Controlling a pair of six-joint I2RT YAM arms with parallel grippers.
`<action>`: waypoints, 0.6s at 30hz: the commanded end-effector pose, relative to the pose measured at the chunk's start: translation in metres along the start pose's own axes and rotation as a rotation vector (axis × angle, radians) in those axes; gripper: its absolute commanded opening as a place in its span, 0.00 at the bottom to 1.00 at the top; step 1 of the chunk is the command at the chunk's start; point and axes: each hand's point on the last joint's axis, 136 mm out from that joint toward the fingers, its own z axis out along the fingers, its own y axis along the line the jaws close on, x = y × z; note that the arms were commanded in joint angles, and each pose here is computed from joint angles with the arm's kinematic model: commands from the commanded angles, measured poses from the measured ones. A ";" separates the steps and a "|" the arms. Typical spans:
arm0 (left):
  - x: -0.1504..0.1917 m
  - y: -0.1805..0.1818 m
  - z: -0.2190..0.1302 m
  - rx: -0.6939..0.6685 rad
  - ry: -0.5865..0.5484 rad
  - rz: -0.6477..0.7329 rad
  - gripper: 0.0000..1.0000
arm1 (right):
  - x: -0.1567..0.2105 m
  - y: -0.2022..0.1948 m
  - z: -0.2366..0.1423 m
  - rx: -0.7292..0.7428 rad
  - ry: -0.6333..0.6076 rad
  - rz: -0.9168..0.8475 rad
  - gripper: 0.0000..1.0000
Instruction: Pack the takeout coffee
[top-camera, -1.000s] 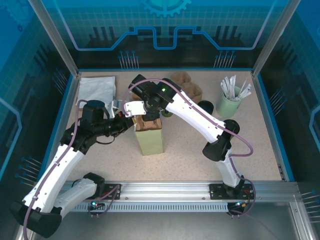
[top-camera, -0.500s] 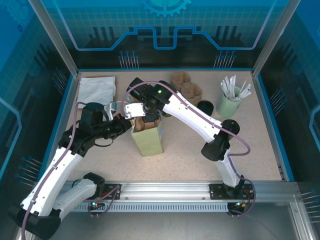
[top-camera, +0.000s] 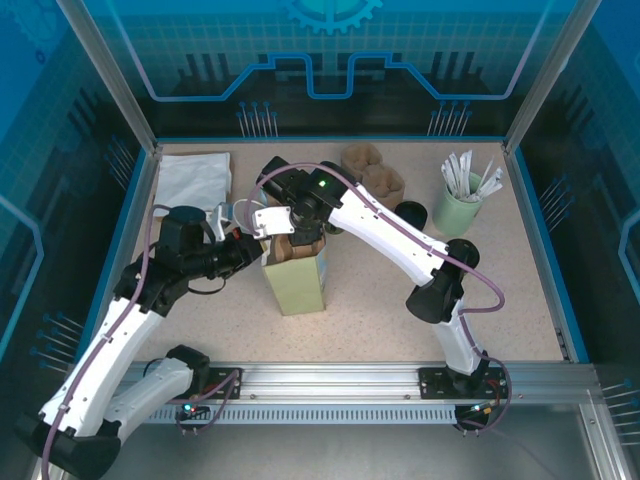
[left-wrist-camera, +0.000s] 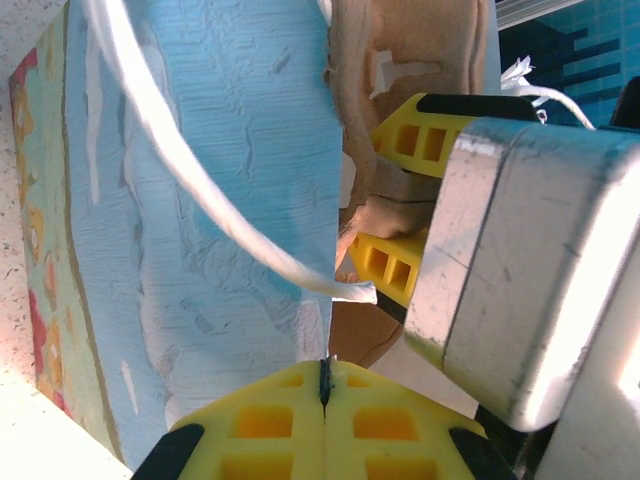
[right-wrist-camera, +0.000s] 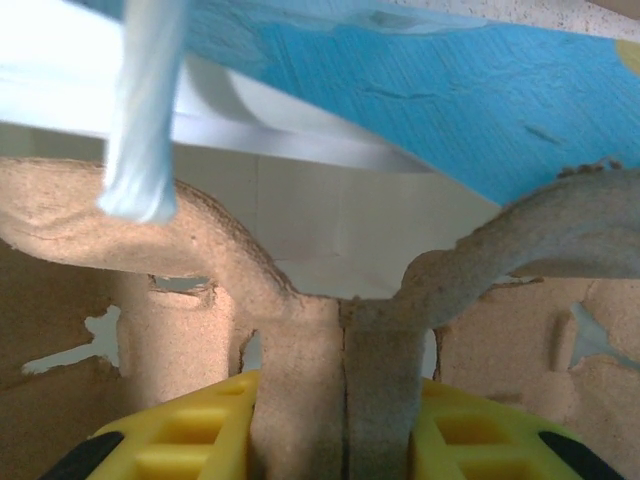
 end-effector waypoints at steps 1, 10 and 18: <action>-0.006 -0.025 -0.016 0.075 -0.043 0.073 0.00 | 0.008 0.023 0.004 -0.114 0.020 0.013 0.32; -0.003 -0.007 -0.024 -0.015 -0.061 0.043 0.00 | 0.010 0.019 0.002 -0.124 0.005 0.057 0.32; -0.006 -0.007 -0.036 -0.033 -0.100 0.051 0.40 | 0.007 0.020 -0.003 -0.129 -0.022 0.066 0.32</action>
